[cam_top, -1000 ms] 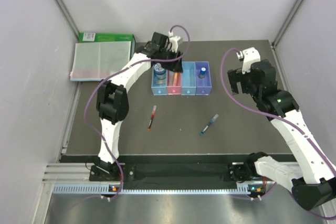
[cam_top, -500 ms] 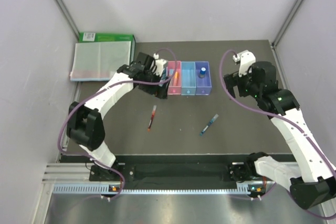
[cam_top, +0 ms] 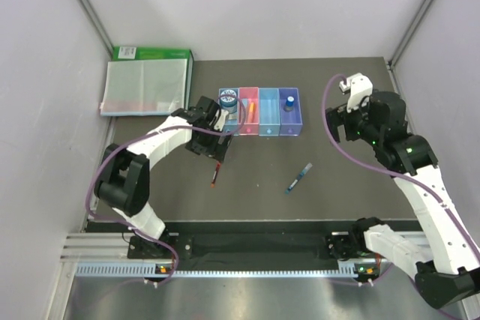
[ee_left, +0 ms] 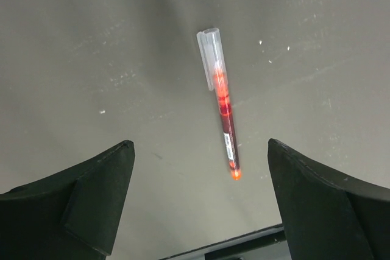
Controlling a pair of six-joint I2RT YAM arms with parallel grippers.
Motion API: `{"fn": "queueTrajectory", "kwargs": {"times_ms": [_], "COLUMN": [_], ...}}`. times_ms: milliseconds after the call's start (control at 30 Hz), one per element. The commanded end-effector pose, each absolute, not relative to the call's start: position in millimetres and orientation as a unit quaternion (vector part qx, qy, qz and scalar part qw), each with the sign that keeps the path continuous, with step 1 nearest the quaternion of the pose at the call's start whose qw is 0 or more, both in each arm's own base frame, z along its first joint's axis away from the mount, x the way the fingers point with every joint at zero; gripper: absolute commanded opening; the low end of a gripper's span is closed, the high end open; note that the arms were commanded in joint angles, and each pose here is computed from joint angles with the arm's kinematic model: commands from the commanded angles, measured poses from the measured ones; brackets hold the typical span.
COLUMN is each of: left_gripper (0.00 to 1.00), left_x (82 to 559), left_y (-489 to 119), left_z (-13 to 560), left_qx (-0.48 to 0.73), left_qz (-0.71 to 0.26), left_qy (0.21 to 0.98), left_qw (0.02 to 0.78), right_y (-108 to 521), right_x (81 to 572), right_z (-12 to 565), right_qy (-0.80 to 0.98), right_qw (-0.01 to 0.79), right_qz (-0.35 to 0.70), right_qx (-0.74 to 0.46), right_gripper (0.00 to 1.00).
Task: Sort the stationery into containers
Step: Pick up the pen from the center of the board.
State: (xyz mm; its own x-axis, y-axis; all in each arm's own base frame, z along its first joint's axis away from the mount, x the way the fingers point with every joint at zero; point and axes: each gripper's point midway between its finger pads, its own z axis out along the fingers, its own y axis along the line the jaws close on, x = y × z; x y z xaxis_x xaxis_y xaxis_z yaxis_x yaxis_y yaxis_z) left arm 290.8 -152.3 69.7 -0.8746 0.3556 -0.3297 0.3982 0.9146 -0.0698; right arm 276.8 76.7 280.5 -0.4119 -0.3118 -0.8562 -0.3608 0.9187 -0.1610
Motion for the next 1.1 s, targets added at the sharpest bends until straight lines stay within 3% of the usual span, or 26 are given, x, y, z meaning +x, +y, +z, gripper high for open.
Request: {"fn": "queueTrajectory", "kwargs": {"times_ms": [0,267,400,767,867,1067], "left_gripper": [0.94,0.89,0.82,0.12,0.01,0.00], "left_x": [304,314,318,317,316,317], "left_y": [-158,-168,-173,-181,-180,-180], "left_z": [62,35,26,13,16,32], "left_qx": [0.177,0.168,0.170,0.184,0.187,0.191], "left_qz": [-0.067,-0.065,-0.059,-0.044,-0.043,-0.047], "left_qy": [0.968,0.975,0.976,0.975,0.974,0.971], "left_qw": [0.167,0.134,0.125,0.115,0.118,0.133], "right_y": [72,72,77,79,79,77], "right_x": [274,280,280,281,281,278], "right_z": [294,302,305,308,308,307], "right_qy": [0.830,0.827,0.827,0.823,0.822,0.823], "right_qw": [0.525,0.531,0.531,0.537,0.539,0.539], "right_qz": [0.029,0.031,0.045,0.053,0.054,0.052], "right_qx": [-0.188,-0.180,-0.182,-0.176,-0.175,-0.174], "right_gripper": [1.00,1.00,1.00,1.00,1.00,1.00]}}
